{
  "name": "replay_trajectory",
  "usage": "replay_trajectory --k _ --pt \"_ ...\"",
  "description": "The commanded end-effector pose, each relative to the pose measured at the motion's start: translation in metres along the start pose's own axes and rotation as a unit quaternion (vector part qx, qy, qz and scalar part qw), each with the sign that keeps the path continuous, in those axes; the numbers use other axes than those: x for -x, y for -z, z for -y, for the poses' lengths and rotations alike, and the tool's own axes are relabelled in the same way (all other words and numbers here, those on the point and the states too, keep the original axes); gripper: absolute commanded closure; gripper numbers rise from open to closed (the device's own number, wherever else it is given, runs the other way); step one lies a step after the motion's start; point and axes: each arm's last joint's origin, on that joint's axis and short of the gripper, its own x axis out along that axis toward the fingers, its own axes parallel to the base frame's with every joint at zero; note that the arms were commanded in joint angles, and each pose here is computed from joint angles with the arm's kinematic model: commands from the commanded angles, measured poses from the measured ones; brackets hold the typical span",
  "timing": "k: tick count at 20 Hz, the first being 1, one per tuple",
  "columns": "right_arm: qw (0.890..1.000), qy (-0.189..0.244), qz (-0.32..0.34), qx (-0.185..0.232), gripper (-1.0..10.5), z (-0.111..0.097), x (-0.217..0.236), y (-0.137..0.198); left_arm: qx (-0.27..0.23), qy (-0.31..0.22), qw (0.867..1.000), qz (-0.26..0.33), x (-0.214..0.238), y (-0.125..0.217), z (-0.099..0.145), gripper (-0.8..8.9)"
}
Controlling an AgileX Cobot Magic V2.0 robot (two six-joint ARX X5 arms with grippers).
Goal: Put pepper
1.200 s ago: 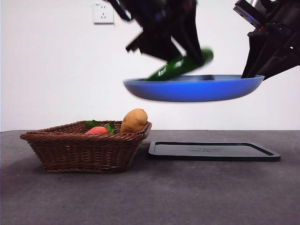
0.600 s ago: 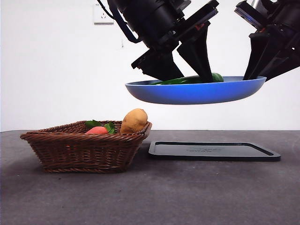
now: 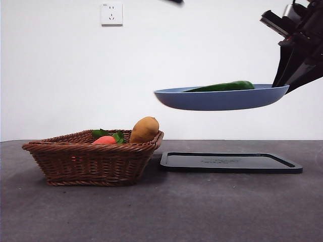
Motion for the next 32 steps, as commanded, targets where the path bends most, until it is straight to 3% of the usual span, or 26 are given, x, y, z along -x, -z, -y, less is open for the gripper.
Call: replay_trajectory --k 1,8,14,25,32 --pt "0.999 0.004 0.013 -0.033 9.4 0.011 -0.006 -0.013 -0.021 0.003 0.999 0.033 0.027 -0.008 0.008 5.68" --pt "0.998 0.031 0.009 -0.062 9.4 0.044 -0.049 -0.056 -0.034 0.006 0.995 0.092 0.091 -0.006 0.022 5.68" --pt "0.997 0.034 -0.008 -0.072 9.4 0.064 -0.092 -0.085 -0.035 0.008 0.993 0.109 0.106 -0.005 0.025 5.68" --pt "0.996 0.041 -0.028 -0.076 9.4 0.085 -0.122 -0.082 -0.034 0.007 0.993 0.110 0.106 -0.005 0.025 5.68" --pt "0.997 0.044 -0.029 -0.063 7.9 0.083 -0.117 -0.082 -0.035 0.007 0.993 0.109 0.106 -0.005 0.025 5.68"
